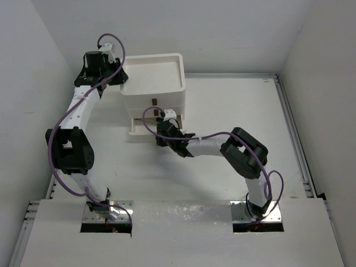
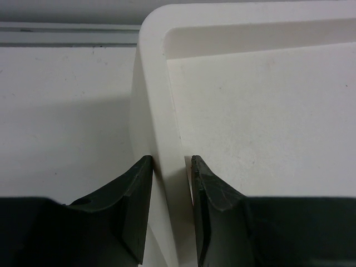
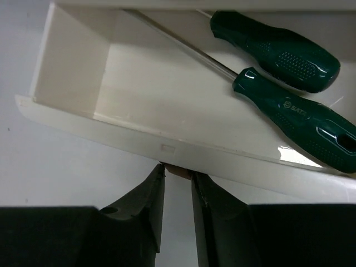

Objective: Sort the tools into containers

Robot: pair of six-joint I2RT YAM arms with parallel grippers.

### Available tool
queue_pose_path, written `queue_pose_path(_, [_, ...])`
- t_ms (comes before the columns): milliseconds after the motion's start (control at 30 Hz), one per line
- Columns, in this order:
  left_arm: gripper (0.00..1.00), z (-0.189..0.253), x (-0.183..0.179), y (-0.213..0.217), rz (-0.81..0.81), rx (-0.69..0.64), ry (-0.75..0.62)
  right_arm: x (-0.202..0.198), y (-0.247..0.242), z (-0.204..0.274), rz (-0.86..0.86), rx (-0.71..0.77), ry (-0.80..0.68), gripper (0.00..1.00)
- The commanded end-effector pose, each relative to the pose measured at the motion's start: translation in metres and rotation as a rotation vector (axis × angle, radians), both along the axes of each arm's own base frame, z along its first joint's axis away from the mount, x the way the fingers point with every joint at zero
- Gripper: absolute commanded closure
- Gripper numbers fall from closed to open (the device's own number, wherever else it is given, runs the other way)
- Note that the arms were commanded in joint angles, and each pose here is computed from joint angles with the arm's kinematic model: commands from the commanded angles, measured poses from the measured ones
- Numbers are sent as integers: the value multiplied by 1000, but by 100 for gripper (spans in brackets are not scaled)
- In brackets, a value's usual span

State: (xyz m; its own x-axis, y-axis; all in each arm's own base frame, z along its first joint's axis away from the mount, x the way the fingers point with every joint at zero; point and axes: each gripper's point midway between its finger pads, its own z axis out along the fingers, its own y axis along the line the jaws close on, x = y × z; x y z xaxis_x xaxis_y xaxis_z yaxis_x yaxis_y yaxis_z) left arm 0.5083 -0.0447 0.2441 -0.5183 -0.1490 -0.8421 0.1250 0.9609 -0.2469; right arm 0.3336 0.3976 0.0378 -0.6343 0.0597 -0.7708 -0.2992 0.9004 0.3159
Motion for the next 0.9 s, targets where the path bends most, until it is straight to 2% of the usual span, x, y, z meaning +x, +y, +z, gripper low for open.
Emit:
queue_pose_path(0, [100, -66, -29, -21, -113, 38, 221, 47, 17, 68, -106, 154, -186, 75])
queue_pose_path(100, [100, -74, -33, -23, -128, 24, 263, 61, 15, 72, -141, 150, -221, 73])
queue_pose_path(333, [100, -76, -31, -26, -157, 32, 262, 109, 8, 59, -215, 153, -272, 70])
queue_pose_path(433, [100, -72, -28, -26, -160, 30, 255, 117, 11, 44, -202, 114, -281, 70])
queue_pose_path(633, [100, -71, -26, -22, -146, 47, 253, 134, 2, 59, -243, 110, -403, 70])
queue_pose_path(767, [100, -68, -18, -11, -105, 77, 241, 142, 12, 65, -190, 119, -401, 70])
queue_pose_path(867, [100, -57, -4, 11, -31, 99, 208, 129, 24, 64, -73, 121, -383, 69])
